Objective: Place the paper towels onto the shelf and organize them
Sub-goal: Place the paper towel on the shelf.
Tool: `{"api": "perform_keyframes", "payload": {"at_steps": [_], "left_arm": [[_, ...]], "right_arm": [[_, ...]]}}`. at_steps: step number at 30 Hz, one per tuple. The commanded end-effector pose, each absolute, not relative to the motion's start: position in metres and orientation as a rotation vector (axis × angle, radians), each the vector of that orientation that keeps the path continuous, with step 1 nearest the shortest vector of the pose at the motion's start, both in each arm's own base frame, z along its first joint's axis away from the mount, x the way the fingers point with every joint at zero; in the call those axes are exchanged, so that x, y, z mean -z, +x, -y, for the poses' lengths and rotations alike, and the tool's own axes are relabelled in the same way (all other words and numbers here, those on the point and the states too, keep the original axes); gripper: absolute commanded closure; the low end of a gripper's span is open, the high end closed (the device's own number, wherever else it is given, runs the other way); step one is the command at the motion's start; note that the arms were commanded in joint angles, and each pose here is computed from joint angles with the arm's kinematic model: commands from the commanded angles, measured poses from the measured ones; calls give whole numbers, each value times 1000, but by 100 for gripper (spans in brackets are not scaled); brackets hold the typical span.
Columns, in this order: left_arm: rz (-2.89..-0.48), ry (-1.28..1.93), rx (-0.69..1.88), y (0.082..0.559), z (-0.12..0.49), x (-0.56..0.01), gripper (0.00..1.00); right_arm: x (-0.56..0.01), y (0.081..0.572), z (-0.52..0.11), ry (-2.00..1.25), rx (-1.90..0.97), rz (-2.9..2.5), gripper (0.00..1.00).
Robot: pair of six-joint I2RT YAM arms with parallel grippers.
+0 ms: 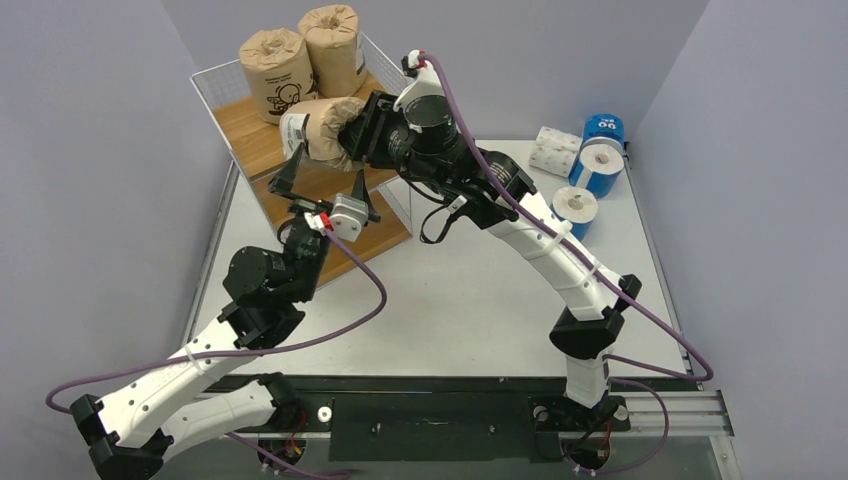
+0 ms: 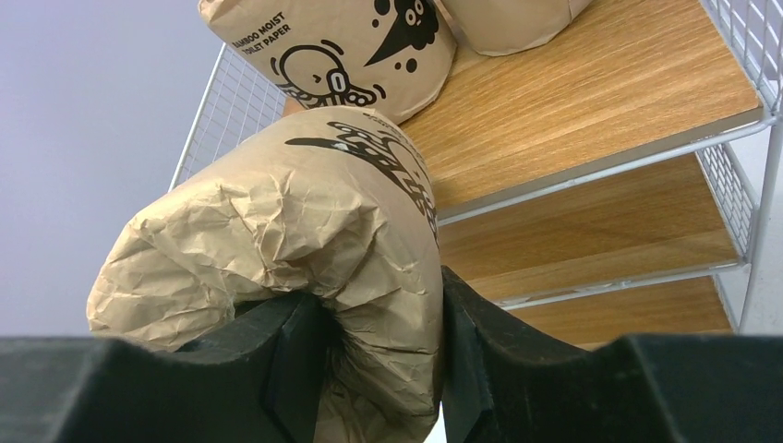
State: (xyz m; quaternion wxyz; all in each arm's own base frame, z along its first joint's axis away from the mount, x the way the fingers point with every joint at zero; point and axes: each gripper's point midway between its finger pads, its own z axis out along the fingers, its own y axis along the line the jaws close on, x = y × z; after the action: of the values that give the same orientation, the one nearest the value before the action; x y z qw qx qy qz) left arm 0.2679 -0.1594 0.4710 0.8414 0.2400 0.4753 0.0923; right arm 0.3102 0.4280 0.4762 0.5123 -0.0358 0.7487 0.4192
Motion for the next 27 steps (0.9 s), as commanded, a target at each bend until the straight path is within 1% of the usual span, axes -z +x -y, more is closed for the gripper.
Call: {"api": "perform_keyframes", "payload": {"at_steps": [1,2,8,12,14,16,17,20,21,24,27], "left_arm": [[-959,455,-192,270,158,-487,1],[-965,447,-199,271,156,-487,1],[-956,417,-216,271,147,-491,11],[-963,406,-208,271,143,-491,20],[-968,394,-204,272,141,-492,26],[-972,378,-198,272,139,-493,30],[-976,366,-195,273,137,-493,30],[-981,340,-192,274,131,-494,30],[-983,328,-190,274,129,-494,30],[-991,307,-190,276,123,-494,29],[-1000,293,-186,277,119,-493,28]], "right_arm": [[-504,287,-442,-145,-1145,-1728,61],[-504,286,-441,-148,-1146,-1727,61],[-498,283,-440,-165,-1143,-1744,60],[-497,281,-442,-181,-1154,-1747,55],[-498,279,-443,-191,-1164,-1744,52],[-501,277,-442,-197,-1176,-1738,50],[-503,275,-441,-199,-1181,-1734,50],[-507,273,-440,-202,-1194,-1726,40],[-509,272,-439,-199,-1197,-1721,38],[-512,273,-436,-191,-1202,-1715,30],[-513,270,-436,-205,-1235,-1716,24]]}}
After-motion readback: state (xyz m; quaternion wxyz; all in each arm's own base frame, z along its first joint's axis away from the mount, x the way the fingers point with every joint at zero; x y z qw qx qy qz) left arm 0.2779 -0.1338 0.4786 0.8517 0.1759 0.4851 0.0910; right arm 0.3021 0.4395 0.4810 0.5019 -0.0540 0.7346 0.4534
